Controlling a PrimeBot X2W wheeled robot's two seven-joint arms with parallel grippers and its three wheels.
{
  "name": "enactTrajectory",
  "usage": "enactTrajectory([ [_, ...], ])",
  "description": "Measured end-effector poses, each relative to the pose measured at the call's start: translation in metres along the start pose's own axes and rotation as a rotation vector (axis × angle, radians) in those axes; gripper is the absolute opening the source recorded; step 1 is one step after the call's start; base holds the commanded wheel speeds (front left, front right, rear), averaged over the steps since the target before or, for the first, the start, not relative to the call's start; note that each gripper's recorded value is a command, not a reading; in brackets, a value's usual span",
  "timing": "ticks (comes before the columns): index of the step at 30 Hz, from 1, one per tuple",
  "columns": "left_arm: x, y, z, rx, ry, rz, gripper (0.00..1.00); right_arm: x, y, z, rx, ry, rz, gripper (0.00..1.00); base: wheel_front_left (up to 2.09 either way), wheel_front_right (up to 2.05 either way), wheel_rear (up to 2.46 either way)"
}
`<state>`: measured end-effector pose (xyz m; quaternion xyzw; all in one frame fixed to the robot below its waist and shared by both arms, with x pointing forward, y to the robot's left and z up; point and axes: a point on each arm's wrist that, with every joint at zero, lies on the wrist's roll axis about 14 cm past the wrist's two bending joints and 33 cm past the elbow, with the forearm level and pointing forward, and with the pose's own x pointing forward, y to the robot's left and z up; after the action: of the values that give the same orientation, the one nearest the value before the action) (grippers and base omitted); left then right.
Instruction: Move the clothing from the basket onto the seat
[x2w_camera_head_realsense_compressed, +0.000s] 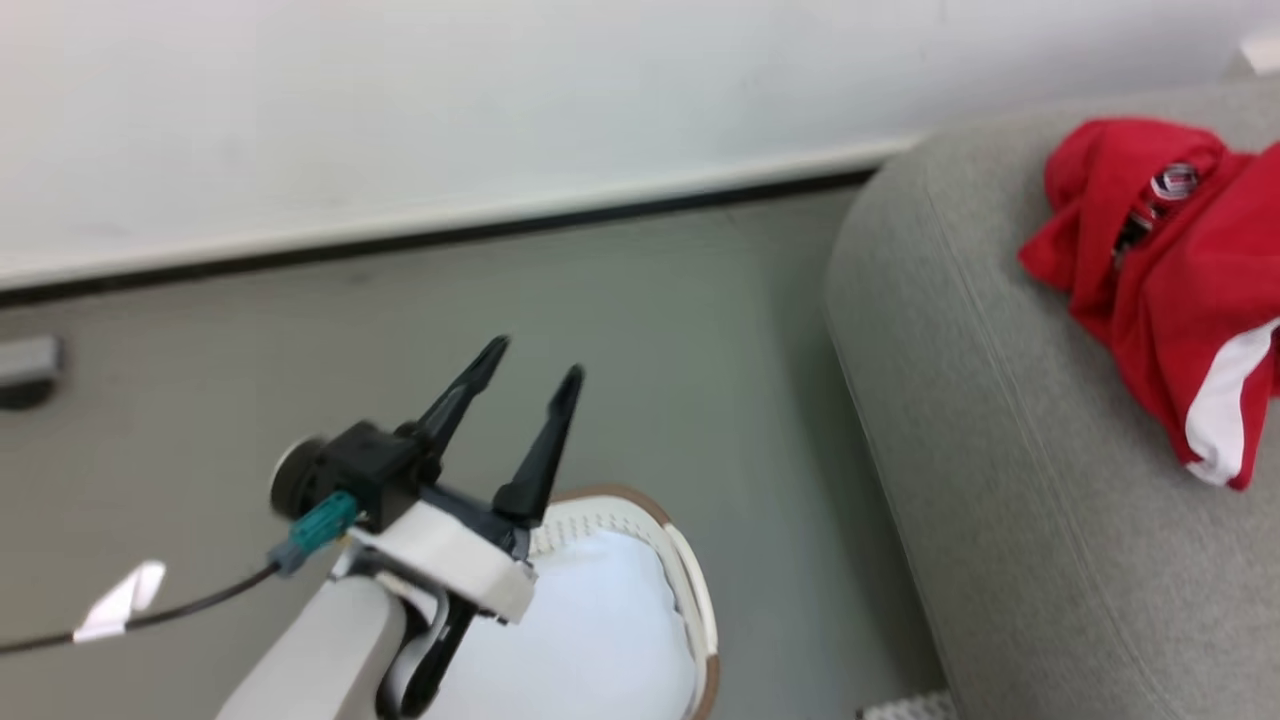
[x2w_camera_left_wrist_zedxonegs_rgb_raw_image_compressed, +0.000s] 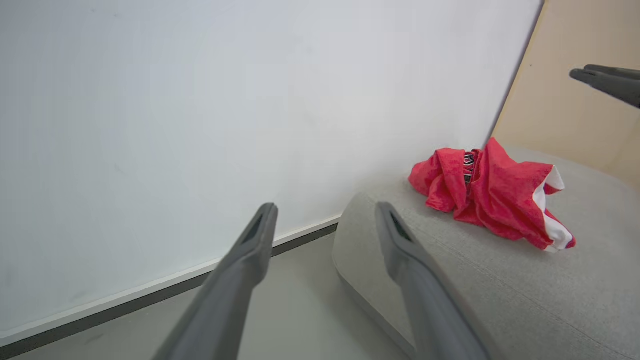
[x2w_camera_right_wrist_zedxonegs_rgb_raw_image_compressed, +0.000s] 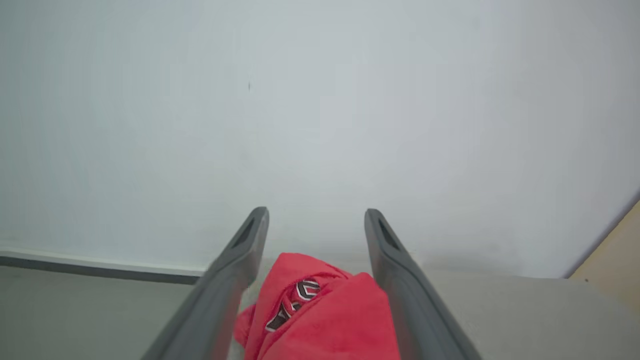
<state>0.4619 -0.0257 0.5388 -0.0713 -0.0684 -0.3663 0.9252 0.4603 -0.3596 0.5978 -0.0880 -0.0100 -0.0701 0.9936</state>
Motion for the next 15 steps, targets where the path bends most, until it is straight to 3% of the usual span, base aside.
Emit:
enactTrajectory([
  [8, -0.057, 0.049, 0.032, 0.052, -0.029, 0.259, 1.0, -0.029, 0.045, 0.032, 0.163, -0.236, 0.036, 1.0, 0.0, 0.0, 0.0],
  [15, -0.121, 0.093, 0.052, 0.081, -0.057, 0.488, 1.0, -0.061, 0.115, 0.022, 0.289, -0.278, 0.122, 1.0, 0.0, 0.0, 0.0],
])
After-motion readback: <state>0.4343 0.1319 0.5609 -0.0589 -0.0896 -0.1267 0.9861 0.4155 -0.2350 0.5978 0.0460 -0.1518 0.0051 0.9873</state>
